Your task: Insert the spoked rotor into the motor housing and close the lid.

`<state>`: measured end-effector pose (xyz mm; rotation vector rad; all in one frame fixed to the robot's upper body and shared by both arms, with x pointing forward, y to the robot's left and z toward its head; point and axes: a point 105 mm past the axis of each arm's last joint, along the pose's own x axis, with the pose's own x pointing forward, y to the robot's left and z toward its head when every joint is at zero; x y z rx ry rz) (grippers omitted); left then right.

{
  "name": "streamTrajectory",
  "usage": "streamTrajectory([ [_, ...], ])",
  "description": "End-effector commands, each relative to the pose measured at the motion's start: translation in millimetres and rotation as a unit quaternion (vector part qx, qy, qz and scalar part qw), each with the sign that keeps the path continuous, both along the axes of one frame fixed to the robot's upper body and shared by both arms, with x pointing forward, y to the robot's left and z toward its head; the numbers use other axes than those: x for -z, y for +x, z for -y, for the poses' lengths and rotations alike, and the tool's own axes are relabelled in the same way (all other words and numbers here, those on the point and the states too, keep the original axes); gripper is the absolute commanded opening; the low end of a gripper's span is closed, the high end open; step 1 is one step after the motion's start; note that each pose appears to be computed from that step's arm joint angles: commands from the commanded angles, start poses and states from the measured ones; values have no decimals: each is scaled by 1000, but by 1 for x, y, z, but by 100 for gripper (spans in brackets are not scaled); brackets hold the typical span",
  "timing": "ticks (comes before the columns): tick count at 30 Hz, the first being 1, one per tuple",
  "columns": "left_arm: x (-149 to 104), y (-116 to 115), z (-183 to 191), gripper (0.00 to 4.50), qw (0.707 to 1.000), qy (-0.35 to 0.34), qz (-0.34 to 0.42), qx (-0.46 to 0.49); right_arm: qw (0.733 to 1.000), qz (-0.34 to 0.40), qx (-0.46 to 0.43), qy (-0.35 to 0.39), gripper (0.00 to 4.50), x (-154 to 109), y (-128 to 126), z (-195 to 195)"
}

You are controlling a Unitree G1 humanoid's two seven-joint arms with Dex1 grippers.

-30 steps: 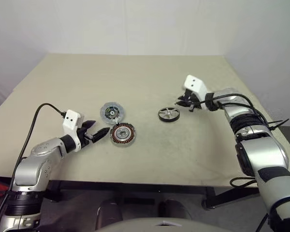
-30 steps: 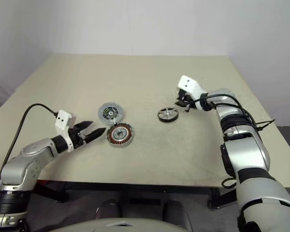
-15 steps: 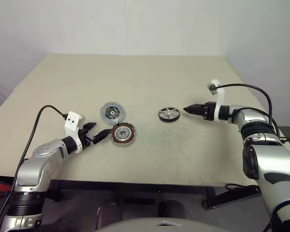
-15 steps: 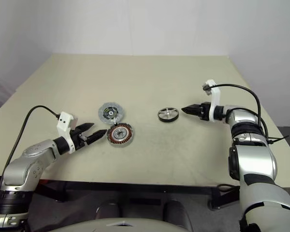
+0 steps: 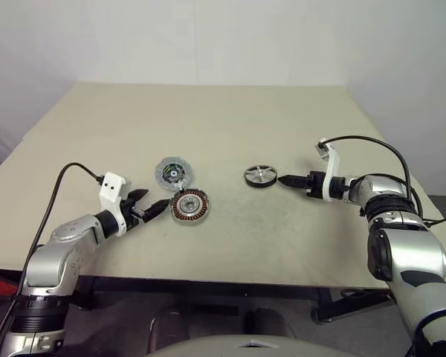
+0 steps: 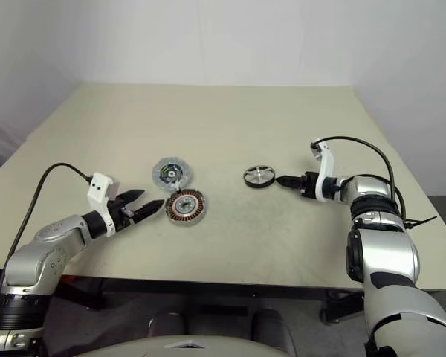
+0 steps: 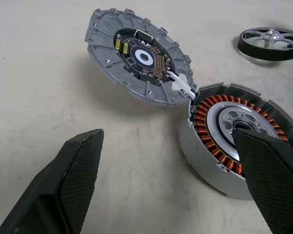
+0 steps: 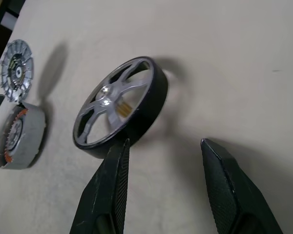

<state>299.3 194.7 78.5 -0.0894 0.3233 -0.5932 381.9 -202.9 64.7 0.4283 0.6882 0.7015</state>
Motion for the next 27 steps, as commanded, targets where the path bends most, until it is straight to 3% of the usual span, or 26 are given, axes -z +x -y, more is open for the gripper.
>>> streamTrajectory([
  [1,-11,2,-4,450,1000,11,25,0,1000,14,-6,18,261,-9,5,-13],
  [12,-12,0,-4,450,1000,15,24,0,998,45,17,-48,261,-8,14,2],
  [19,-10,0,-1,450,1000,13,23,3,981,62,142,-113,261,-11,29,45],
  [23,-9,0,-1,450,1000,13,21,4,982,62,158,-88,261,-16,33,42],
  [27,-9,1,-1,450,1000,13,21,3,987,38,157,24,261,-32,35,24],
])
